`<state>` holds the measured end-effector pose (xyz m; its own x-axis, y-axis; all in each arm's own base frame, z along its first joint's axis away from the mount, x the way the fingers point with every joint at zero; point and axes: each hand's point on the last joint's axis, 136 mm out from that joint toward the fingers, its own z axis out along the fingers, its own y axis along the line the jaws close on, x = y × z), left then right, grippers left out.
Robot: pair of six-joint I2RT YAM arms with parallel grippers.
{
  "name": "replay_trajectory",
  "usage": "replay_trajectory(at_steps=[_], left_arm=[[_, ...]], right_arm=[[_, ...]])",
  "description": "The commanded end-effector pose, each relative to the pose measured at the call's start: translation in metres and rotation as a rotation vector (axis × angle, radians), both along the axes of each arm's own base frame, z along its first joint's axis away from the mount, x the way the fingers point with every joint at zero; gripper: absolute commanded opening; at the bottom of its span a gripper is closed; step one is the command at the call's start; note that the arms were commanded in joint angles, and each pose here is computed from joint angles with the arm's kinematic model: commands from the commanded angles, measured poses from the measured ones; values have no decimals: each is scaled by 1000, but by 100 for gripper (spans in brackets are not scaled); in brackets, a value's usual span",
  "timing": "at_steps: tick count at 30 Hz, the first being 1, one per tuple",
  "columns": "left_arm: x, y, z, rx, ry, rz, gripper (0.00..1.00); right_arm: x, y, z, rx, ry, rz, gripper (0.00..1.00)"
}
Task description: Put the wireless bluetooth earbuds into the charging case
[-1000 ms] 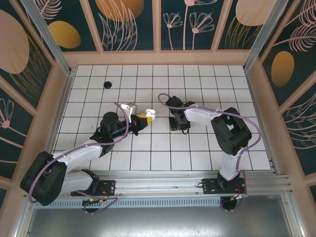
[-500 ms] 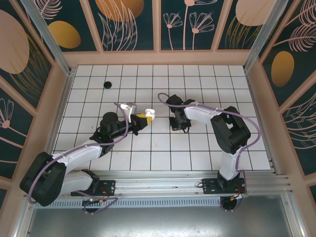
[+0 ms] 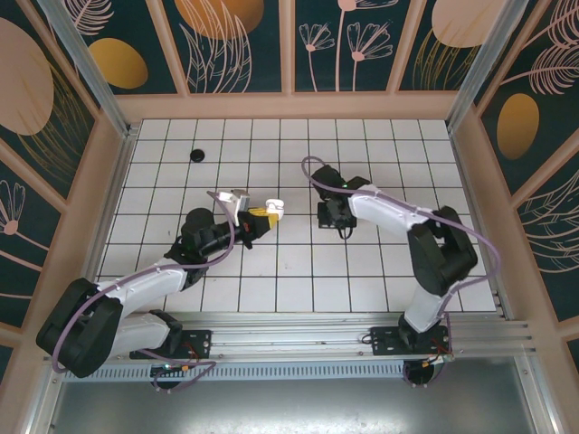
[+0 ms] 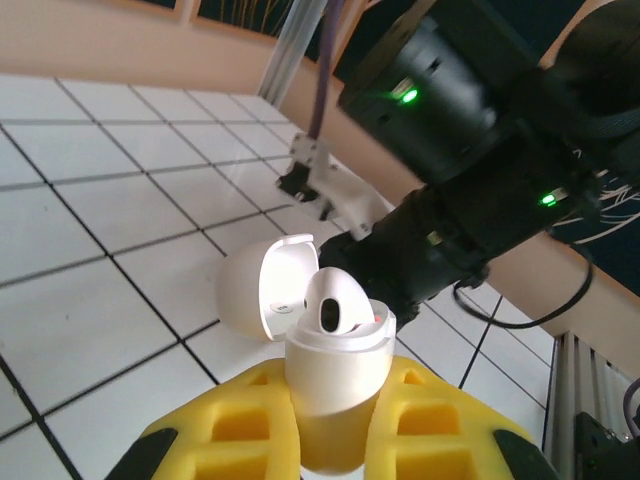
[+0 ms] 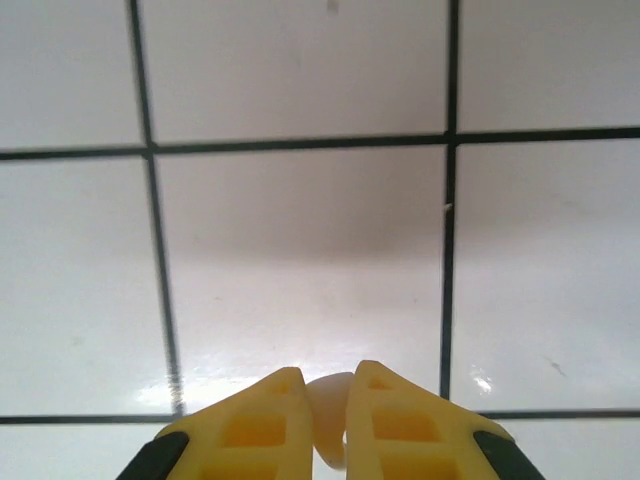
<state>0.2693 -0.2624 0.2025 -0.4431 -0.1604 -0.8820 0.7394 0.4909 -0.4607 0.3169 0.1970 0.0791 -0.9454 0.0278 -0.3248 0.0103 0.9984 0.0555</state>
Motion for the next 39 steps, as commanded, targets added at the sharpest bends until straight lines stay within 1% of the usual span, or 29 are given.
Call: replay_trajectory(at_steps=[1,5,9,12,14,20,24,30,39], left_arm=[[-2,-6,30,-31,-164,-13,0],[3,-17,41,11,-271,21,0],[12,-29,55,16,-358,70,0],[21,-42,61,41,-404,105,0],[27,-48,67,38,-426,127,0],[36,-67,77,32,-464,156,0],[41,-73,77,32,-459,174,0],[47,-78,72,37,-439,181,0],[48,-82,71,35,-441,173,0]], right_arm=[[11,-6,70,55,-173,-100,7],[13,-8,132,169,-341,-162,8],[9,-12,187,317,-507,-219,6],[3,-12,217,399,-597,-242,5],[1,-10,227,436,-623,-252,5],[2,9,233,533,-618,-236,5],[4,23,235,583,-609,-223,5],[7,35,224,611,-592,-242,5],[9,52,219,662,-566,-230,5]])
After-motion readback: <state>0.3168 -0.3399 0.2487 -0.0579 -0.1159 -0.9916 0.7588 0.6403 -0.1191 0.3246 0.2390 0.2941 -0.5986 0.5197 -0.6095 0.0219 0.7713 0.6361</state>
